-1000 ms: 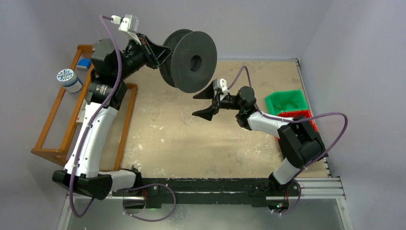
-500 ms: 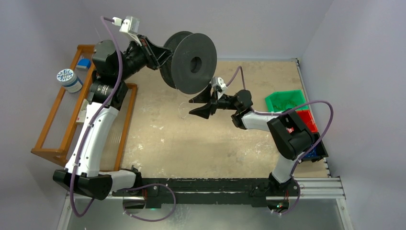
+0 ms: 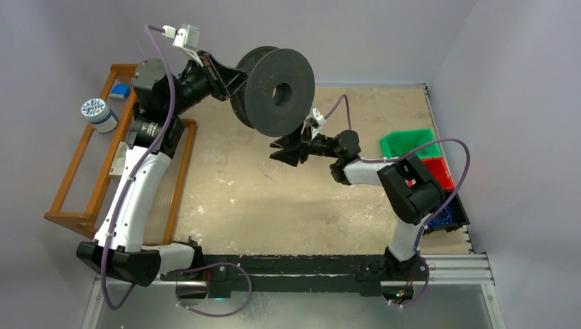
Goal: Wrap the cables
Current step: Wrap the cable around the cable reel.
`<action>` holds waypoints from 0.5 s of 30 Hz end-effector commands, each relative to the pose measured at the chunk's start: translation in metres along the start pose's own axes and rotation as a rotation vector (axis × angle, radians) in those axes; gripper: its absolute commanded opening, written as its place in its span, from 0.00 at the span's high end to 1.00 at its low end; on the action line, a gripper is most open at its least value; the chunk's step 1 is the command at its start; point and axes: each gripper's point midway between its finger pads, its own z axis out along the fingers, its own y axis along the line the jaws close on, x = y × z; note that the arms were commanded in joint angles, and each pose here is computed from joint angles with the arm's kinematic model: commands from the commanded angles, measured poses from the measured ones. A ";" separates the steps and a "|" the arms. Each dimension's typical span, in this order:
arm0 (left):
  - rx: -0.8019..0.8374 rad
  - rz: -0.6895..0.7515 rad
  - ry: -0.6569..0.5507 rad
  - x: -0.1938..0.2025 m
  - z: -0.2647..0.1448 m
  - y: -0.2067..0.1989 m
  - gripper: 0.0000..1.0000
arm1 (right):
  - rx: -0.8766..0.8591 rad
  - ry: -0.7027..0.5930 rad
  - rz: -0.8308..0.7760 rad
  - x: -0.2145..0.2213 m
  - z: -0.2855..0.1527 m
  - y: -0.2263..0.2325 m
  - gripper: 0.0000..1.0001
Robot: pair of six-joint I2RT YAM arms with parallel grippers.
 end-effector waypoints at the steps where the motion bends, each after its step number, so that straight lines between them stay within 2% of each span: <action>1: 0.073 0.031 -0.091 -0.026 -0.008 -0.024 1.00 | -0.021 -0.052 -0.045 -0.020 0.009 0.002 0.62; 4: 0.063 0.030 -0.092 -0.026 -0.009 -0.022 1.00 | -0.032 -0.013 -0.028 -0.013 0.008 0.000 0.96; 5: 0.051 0.037 -0.099 -0.028 -0.010 -0.021 1.00 | -0.023 0.000 -0.027 -0.012 0.007 -0.003 1.00; 10: -0.077 0.103 -0.115 -0.034 -0.018 -0.003 1.00 | 0.135 0.049 0.013 -0.011 -0.022 -0.040 1.00; 15: -0.177 0.190 -0.092 -0.022 -0.025 0.021 1.00 | 0.239 0.112 0.074 -0.022 -0.054 -0.073 1.00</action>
